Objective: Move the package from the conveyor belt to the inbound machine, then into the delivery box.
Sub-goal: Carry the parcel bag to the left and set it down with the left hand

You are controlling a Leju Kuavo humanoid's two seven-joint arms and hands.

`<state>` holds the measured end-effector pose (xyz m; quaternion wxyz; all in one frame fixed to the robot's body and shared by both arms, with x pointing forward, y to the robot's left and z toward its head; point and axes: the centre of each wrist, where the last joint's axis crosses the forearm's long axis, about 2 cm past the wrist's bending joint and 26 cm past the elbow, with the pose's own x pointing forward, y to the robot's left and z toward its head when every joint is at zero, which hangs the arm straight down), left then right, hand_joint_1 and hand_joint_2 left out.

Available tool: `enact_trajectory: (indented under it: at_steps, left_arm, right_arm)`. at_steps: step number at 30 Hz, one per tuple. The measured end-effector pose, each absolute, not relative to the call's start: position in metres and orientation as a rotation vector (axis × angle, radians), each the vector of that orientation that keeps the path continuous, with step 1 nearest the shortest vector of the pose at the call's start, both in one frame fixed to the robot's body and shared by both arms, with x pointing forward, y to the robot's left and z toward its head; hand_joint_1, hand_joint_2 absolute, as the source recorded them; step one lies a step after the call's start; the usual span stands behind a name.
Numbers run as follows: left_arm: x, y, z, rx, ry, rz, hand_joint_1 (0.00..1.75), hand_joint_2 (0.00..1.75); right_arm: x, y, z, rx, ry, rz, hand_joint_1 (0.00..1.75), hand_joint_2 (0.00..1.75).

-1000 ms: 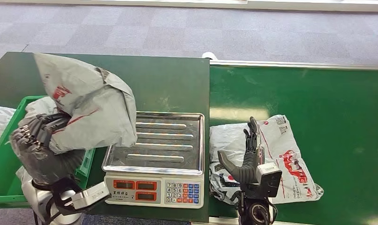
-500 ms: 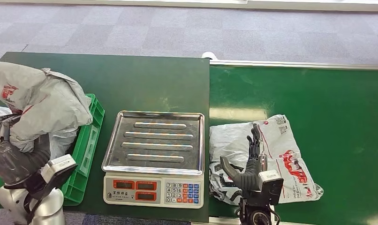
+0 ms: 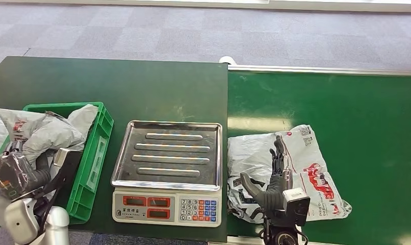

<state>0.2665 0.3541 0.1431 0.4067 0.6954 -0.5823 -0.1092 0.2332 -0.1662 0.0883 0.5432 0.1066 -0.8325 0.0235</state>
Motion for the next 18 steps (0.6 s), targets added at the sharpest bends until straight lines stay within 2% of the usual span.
enact_trajectory:
  at_steps: [2,3,4,8,13,18]
  left_arm:
    - [0.271,0.359,0.137,1.743,-1.405,-0.276,0.66,0.87]
    - [0.272,0.361,0.135,1.741,-1.387,-0.284,0.39,0.44]
    - [0.273,0.364,0.133,1.738,-1.380,-0.293,0.35,0.00]
    - [0.274,0.370,0.129,1.731,-1.386,-0.340,0.00,0.00]
    - [0.272,0.373,0.133,1.685,-1.559,-0.357,0.00,0.00]
    - [0.268,0.370,0.138,1.585,-1.838,-0.173,0.00,0.00]
  right_arm:
    - [0.234,-0.168,0.089,0.254,-1.977,0.060,0.00,1.75]
    - [0.234,-0.169,0.089,0.254,-1.977,0.062,0.00,1.75]
    - [0.234,-0.169,0.089,0.253,-1.977,0.062,0.00,1.75]
    - [0.235,-0.172,0.088,0.247,-1.977,0.061,0.00,1.75]
    - [0.235,-0.172,0.088,0.247,-1.977,0.057,0.00,1.75]
    - [0.234,-0.172,0.088,0.248,-1.977,0.053,0.00,1.75]
